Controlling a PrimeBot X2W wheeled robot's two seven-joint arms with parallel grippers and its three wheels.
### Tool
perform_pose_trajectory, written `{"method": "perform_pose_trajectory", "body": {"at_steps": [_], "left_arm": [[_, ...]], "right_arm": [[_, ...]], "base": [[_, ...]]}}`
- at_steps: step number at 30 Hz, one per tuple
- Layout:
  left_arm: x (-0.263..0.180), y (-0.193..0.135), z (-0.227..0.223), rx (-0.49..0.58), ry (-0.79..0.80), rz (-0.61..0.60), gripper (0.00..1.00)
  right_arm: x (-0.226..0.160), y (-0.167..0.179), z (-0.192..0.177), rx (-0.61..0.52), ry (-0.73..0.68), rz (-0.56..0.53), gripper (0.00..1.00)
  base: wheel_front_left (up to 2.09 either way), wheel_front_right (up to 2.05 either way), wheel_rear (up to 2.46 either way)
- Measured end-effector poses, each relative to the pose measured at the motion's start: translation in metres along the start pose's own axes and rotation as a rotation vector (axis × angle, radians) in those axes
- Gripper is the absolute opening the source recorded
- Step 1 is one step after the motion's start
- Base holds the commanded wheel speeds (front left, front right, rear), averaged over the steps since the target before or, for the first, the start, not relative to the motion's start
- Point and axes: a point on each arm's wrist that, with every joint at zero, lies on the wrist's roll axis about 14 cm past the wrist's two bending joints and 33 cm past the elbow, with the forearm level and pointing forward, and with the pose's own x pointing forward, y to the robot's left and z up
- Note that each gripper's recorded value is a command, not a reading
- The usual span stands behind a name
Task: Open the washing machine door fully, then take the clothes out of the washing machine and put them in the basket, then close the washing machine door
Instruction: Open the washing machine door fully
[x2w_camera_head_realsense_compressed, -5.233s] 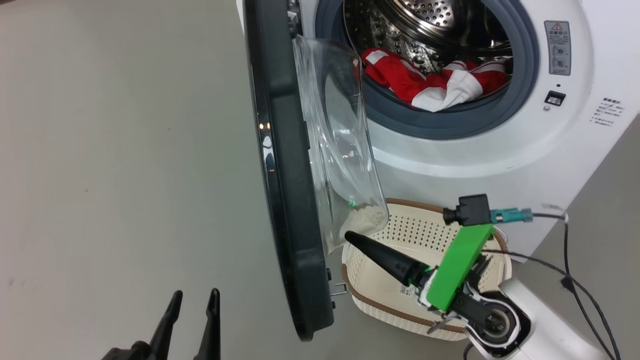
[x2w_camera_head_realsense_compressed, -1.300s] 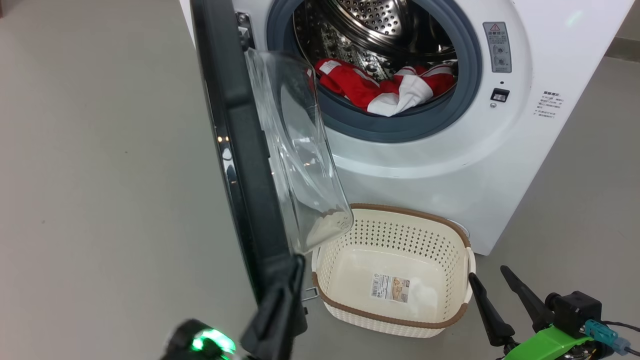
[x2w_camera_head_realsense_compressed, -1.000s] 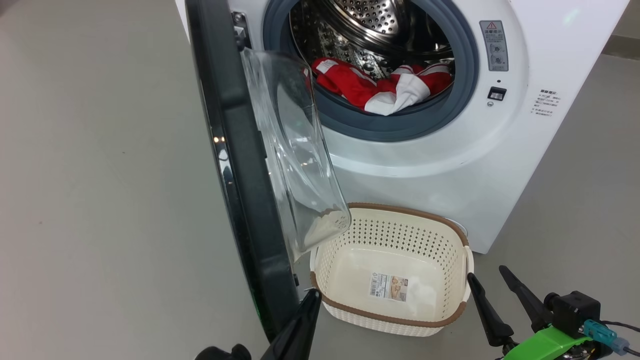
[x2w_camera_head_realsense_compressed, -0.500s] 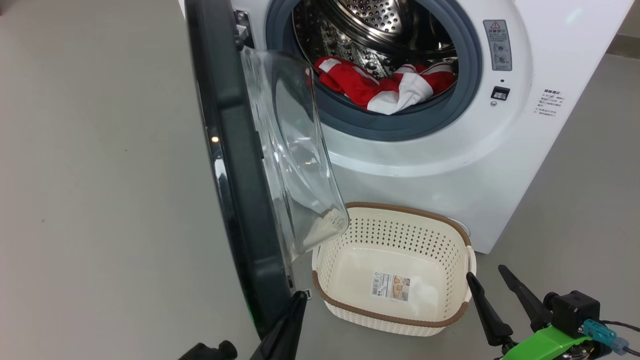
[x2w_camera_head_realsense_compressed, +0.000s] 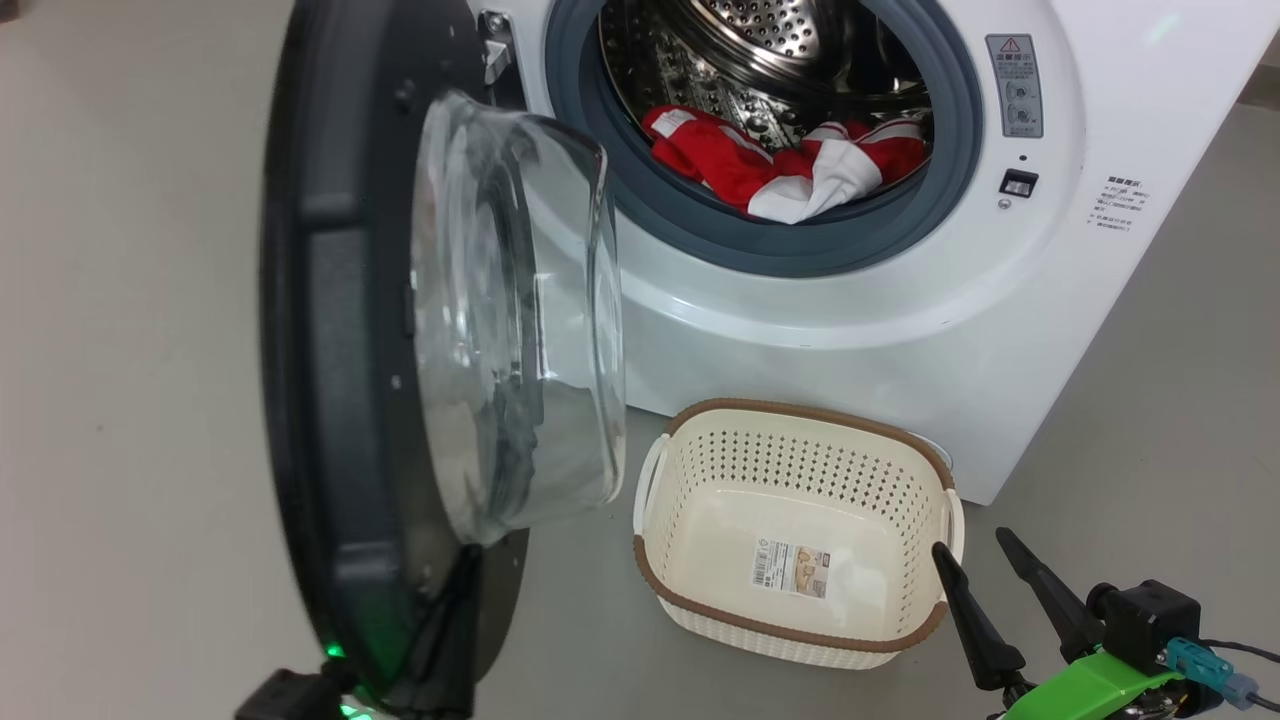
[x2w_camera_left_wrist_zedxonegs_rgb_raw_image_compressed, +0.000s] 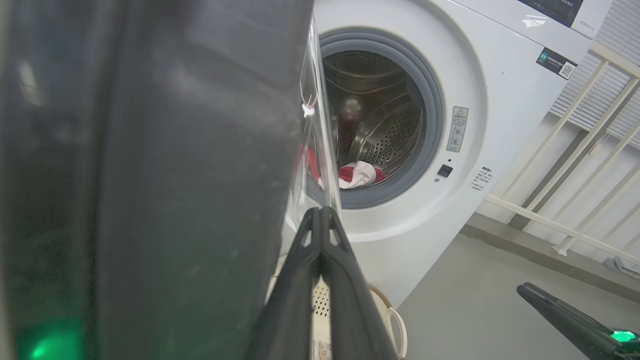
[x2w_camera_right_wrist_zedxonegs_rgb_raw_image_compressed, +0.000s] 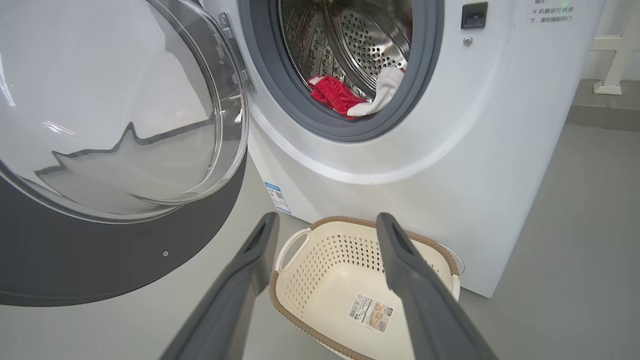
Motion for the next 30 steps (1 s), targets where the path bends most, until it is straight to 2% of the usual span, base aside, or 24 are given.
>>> {"method": "perform_pose_trajectory", "body": {"at_steps": [21,30], "left_arm": [[-0.007,0.105,0.036,0.092,-0.09,0.318,0.0],[0.002,0.134,0.058,0.152,-0.14,0.388,0.0]], "right_arm": [[0.007,-0.006,-0.001,0.013,-0.001,-0.007,1.0],[0.008,-0.012,-0.006,0.02,0.01,-0.018,1.0]], "base": [[0.0,0.0,0.0],[0.0,0.0,0.0]]}}
